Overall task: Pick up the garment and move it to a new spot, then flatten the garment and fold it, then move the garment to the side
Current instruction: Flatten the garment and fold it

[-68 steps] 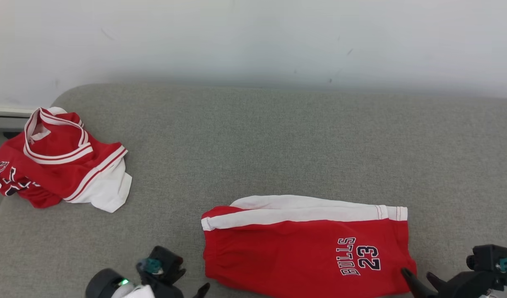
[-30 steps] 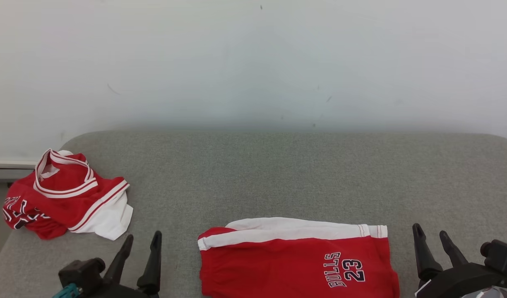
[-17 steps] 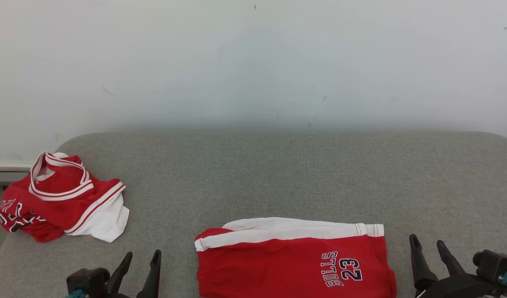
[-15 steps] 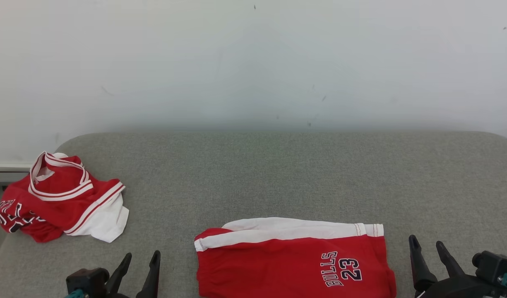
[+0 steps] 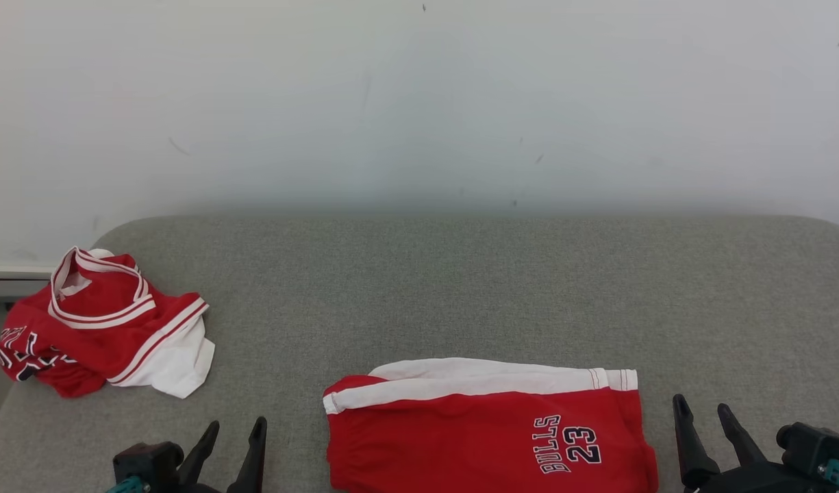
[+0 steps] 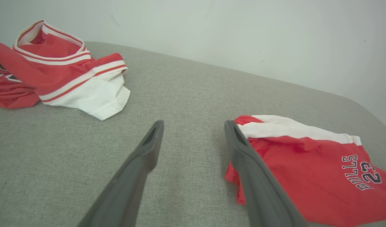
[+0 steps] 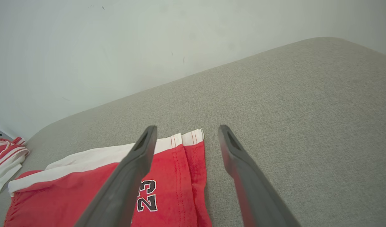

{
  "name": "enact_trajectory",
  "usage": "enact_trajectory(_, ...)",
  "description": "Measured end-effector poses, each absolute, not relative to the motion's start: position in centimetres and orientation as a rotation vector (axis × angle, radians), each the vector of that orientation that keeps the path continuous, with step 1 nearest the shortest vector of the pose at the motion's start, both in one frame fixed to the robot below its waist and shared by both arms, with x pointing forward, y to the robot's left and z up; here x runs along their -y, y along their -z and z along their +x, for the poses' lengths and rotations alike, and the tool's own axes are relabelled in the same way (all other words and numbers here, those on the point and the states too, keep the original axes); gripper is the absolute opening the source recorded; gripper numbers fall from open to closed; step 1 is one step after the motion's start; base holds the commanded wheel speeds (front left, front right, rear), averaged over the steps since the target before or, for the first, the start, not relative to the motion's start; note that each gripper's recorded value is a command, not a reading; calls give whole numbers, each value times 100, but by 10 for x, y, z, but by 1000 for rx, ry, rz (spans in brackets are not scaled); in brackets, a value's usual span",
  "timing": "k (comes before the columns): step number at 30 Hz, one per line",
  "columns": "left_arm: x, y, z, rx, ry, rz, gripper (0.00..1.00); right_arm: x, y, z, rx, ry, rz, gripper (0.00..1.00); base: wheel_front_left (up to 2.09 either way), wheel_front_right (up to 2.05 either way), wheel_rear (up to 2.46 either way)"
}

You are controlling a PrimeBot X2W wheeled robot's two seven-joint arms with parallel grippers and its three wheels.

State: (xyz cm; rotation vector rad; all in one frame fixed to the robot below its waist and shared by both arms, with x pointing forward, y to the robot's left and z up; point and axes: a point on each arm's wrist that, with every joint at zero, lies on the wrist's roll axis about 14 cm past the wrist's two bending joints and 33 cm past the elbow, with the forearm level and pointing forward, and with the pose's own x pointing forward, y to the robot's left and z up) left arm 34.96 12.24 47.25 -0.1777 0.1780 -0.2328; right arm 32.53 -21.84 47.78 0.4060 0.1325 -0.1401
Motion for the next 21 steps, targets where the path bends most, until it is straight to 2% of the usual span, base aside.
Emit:
enact_trajectory(9, -122, -470, 349, -190, 232, -167, 100, 217, -476, 329, -153, 139, 383, 100, 0, 0, 0)
enact_trajectory(18, -119, -469, 346, -203, 242, -154, 100, 199, -449, 334, -407, 64, 307, 100, 0, 0, 0)
enact_trajectory(21, -117, -468, 344, -208, 246, -150, 100, 204, -450, 346, -448, 79, 307, 100, 0, 0, 0)
